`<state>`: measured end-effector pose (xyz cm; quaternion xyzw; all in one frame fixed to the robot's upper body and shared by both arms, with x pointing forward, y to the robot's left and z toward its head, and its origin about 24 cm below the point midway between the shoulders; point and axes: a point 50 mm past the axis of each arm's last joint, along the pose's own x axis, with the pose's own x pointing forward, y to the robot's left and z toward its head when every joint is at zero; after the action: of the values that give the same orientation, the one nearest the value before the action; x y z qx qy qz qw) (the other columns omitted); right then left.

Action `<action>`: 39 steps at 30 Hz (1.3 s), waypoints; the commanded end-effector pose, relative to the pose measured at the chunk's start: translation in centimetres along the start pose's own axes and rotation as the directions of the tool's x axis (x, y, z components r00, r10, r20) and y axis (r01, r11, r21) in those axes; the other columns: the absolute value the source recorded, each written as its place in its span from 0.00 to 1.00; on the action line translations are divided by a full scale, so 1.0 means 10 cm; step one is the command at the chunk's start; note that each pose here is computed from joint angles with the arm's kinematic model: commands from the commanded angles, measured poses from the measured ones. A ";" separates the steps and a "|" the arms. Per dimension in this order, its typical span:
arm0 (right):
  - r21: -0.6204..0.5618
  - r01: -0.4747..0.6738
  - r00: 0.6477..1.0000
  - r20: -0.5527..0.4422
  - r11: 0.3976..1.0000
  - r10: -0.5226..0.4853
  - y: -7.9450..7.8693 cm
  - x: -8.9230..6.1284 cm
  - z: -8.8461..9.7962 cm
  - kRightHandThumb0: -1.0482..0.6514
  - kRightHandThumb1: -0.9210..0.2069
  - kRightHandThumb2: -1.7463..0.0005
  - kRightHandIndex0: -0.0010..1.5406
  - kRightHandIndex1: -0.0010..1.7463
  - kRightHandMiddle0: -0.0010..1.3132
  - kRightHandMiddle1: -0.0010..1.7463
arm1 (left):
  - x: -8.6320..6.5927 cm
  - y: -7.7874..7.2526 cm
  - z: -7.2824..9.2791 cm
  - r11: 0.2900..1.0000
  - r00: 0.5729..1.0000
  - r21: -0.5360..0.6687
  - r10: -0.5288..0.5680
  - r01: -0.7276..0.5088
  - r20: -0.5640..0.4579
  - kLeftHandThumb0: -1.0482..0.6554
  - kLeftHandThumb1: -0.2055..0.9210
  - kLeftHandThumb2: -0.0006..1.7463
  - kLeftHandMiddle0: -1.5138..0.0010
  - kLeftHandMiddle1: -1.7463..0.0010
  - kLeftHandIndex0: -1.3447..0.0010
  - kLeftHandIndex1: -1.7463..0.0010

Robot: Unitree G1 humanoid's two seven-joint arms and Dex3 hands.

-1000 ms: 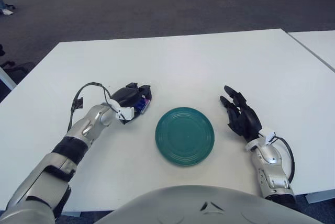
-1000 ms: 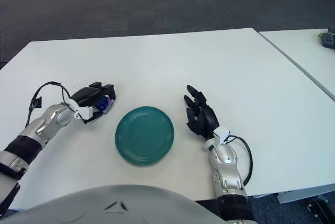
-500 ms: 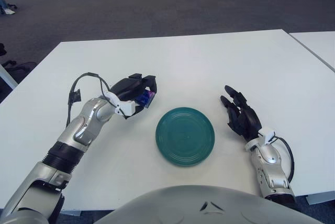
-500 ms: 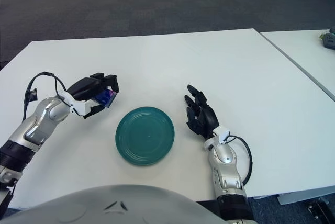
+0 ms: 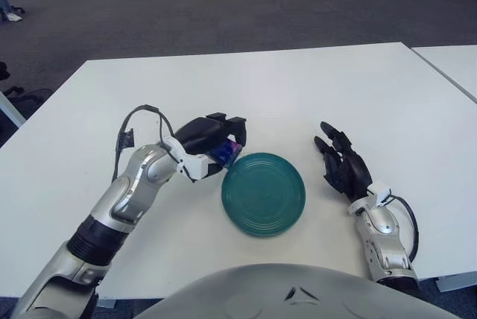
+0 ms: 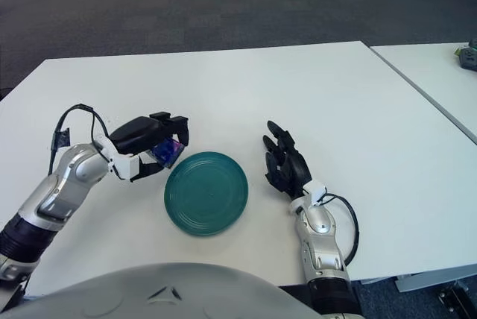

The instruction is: Put the gum into the plate.

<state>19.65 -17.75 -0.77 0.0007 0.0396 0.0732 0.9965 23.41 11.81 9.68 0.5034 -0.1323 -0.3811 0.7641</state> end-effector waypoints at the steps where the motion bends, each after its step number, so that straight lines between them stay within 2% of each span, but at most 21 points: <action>1: 0.029 0.005 0.987 -0.162 1.000 0.000 0.06 -0.16 -0.28 0.16 0.00 0.60 0.20 0.02 0.00 0.23 | 0.00 0.01 0.02 1.000 1.000 0.012 -0.009 0.008 0.030 0.62 0.27 0.87 0.46 0.09 0.58 0.00; 5: 0.026 -0.005 0.986 -0.165 1.000 0.009 0.07 -0.18 -0.28 0.17 0.00 0.60 0.20 0.01 0.00 0.24 | 0.04 -0.02 0.16 0.999 0.994 0.018 -0.039 0.038 0.103 0.62 0.27 0.86 0.46 0.10 0.58 0.00; 9: 0.001 -0.007 0.988 -0.155 1.000 0.007 0.08 -0.19 -0.27 0.17 0.00 0.59 0.19 0.01 0.00 0.24 | 0.07 -0.05 0.30 0.996 0.988 0.056 -0.082 0.075 0.134 0.62 0.28 0.86 0.47 0.10 0.57 0.00; 14: 0.000 -0.018 0.988 -0.151 1.000 0.018 0.09 -0.19 -0.27 0.19 0.00 0.58 0.19 0.00 0.00 0.23 | 0.08 -0.08 0.35 0.990 0.981 0.100 -0.117 0.102 0.155 0.62 0.29 0.85 0.48 0.10 0.57 0.00; 18: 0.010 -0.022 0.989 -0.147 1.000 0.023 0.09 -0.19 -0.28 0.21 0.00 0.57 0.18 0.00 0.00 0.21 | 0.13 -0.14 0.44 0.971 0.963 0.186 -0.184 0.148 0.195 0.62 0.26 0.87 0.49 0.09 0.53 0.00; 25: 0.016 -0.024 0.989 -0.148 1.000 0.026 0.11 -0.21 -0.27 0.22 0.00 0.56 0.18 0.00 0.00 0.20 | 0.21 -0.22 0.53 0.955 0.945 0.231 -0.239 0.187 0.222 0.62 0.24 0.88 0.50 0.09 0.50 0.00; 31: 0.025 -0.022 0.988 -0.151 0.999 0.025 0.13 -0.21 -0.27 0.21 0.00 0.56 0.19 0.01 0.00 0.21 | 0.23 -0.24 0.58 0.951 0.937 0.189 -0.281 0.244 0.209 0.62 0.24 0.88 0.49 0.11 0.48 0.00; 35: 0.016 -0.021 0.988 -0.156 1.000 0.023 0.14 -0.22 -0.26 0.20 0.00 0.56 0.19 0.01 0.00 0.21 | 0.25 -0.26 0.61 0.958 0.940 0.158 -0.270 0.240 0.210 0.62 0.23 0.88 0.48 0.13 0.48 0.00; 39: 0.010 -0.022 0.986 -0.166 1.000 0.024 0.14 -0.23 -0.26 0.21 0.00 0.57 0.19 0.00 0.00 0.21 | 0.30 -0.30 0.66 0.959 0.940 0.147 -0.268 0.241 0.211 0.62 0.23 0.89 0.51 0.09 0.47 0.00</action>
<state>18.85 -16.98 -0.67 -0.0060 0.0376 0.0828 0.9958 20.22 5.20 9.38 0.5115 -0.1732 -0.5253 0.6575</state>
